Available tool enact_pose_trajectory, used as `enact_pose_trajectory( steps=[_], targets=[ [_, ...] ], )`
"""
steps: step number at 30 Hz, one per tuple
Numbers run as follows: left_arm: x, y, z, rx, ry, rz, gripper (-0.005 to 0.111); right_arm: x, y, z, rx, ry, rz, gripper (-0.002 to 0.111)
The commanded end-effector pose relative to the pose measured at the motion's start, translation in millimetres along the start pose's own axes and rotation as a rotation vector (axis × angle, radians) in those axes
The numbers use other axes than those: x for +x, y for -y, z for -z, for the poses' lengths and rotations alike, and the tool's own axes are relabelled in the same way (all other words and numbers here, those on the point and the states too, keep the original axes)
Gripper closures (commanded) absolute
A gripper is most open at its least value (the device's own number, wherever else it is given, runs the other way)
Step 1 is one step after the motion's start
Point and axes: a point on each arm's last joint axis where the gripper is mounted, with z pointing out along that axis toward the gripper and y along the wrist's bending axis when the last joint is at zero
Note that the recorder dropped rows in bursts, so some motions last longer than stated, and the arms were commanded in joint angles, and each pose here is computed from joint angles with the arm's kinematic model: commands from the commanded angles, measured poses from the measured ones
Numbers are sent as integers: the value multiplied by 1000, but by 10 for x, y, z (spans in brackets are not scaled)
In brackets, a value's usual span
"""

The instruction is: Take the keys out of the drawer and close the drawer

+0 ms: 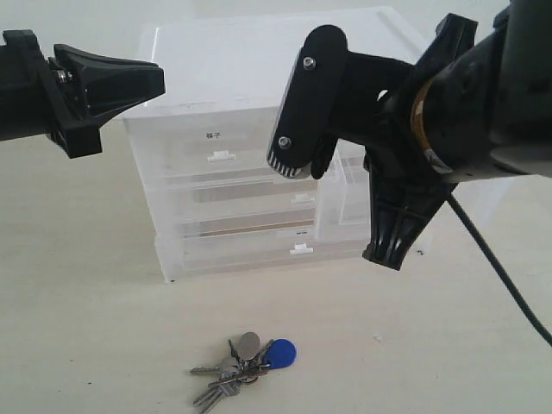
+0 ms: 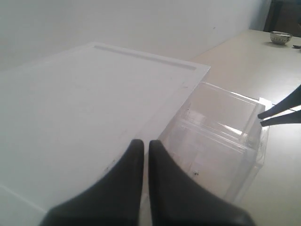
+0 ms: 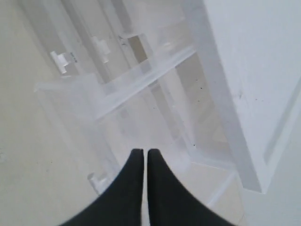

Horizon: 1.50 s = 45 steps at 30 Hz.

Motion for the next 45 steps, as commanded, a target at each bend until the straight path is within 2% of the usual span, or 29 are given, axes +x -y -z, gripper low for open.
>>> enact_pose_trajectory(
  steps=[1,3,7,9,11,14,16,19,23,28,33,36,42,43,45],
  targets=[
    [-10,-12,-2,-4,11,6,102,-5,57,26,39,9,-32,108],
    [-8,-19,-2,-11,7,-2,102,3,78,51,49,17,-50,108],
    [-6,-48,-1,-43,5,12,102,63,272,231,158,93,-290,108],
    [-6,-47,-1,-43,5,13,102,114,330,352,154,117,-290,108],
    [-5,-47,-1,-42,4,11,102,152,365,496,92,139,-290,99],
    [-3,-45,-1,-40,1,9,102,178,375,638,-11,126,-237,73],
    [-1,-44,-1,-39,-1,6,102,207,288,642,-124,37,-125,68],
    [1,-42,-1,-37,-3,4,102,195,146,517,-193,-7,37,71],
    [1,-42,-1,-37,-3,2,102,174,80,334,-107,25,173,70],
    [6,-37,-2,-31,-8,-5,102,204,8,266,-122,0,196,70],
    [6,-37,-2,-31,-8,-5,102,232,-16,135,-48,-14,218,71],
    [6,-37,-2,-31,-8,-5,102,256,-35,-46,-60,-58,219,71],
    [5,-36,-2,-30,-7,-5,102,207,24,-123,-3,-16,180,71],
    [5,-36,-2,-30,-7,-5,102,220,33,-128,-1,-24,175,72],
    [5,-36,-2,-30,-7,-5,102,235,30,-142,-4,-46,175,87]
  ],
)
